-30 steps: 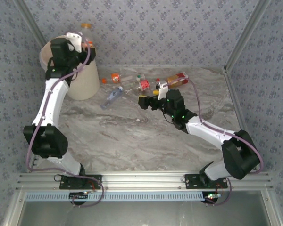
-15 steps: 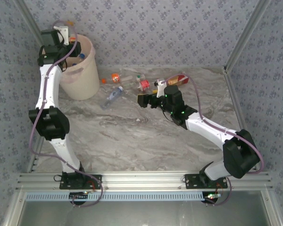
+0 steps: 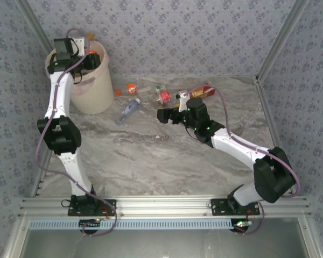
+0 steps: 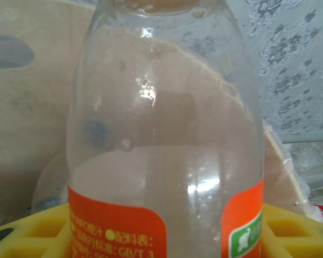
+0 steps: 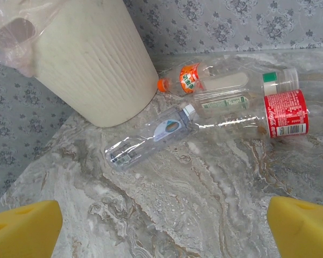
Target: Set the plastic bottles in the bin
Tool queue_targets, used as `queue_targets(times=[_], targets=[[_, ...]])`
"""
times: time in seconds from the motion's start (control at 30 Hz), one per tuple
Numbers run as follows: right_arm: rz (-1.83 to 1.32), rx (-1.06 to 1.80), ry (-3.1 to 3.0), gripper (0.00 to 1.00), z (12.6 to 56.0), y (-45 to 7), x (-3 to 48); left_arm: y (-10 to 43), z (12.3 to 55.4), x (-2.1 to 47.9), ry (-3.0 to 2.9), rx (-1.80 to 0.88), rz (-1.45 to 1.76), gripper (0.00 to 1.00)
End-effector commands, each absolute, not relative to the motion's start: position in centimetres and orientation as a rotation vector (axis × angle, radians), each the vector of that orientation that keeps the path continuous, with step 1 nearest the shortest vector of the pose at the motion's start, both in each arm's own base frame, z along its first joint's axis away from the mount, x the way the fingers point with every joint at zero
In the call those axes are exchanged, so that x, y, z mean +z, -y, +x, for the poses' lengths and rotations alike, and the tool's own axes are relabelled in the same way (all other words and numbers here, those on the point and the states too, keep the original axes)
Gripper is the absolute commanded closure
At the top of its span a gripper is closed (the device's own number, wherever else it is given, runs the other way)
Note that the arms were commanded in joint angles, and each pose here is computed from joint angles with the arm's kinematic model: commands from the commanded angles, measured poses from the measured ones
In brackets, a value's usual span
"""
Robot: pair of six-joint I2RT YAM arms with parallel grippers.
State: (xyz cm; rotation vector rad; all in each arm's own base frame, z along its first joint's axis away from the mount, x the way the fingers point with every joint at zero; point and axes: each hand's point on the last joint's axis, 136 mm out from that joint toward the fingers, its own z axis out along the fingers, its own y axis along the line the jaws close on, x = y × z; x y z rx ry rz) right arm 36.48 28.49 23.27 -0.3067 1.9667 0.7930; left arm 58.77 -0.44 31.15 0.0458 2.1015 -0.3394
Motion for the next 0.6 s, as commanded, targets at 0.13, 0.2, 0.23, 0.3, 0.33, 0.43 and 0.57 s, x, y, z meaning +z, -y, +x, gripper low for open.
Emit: queue_targets(times=[0.13, 0.2, 0.23, 0.3, 0.33, 0.43, 0.57], targets=[[-0.295, 0.79, -1.984, 0.0, 36.8, -28.6, 23.0, 2.6, 57.0, 34.2, -2.019, -0.52, 0.017, 0.38], [-0.297, 0.791, -1.988, 0.0, 36.8, -28.6, 22.9, 2.4, 56.7, 34.3, -2.013, -0.519, 0.0, 0.32], [-0.298, 0.794, -1.989, 0.0, 36.7, -28.7, 22.9, 2.4, 56.6, 34.5, -2.008, -0.523, -0.002, 0.3], [-0.3, 0.795, -1.989, 0.0, 36.7, -28.7, 23.0, 2.5, 56.3, 35.1, -1.991, -0.528, -0.003, 0.24], [-0.299, 0.794, -1.991, 0.0, 36.7, -28.7, 22.9, 2.7, 56.2, 35.5, -1.981, -0.537, 0.003, 0.22], [-0.292, 0.791, -1.994, 0.0, 36.8, -28.5, 22.8, 2.8, 55.6, 36.9, -1.955, -0.546, 0.005, 0.18], [-0.23, 0.79, -2.005, 0.0, 37.4, -27.6, 22.8, 3.5, 54.7, 38.6, -1.919, -0.598, 0.022, 0.15]])
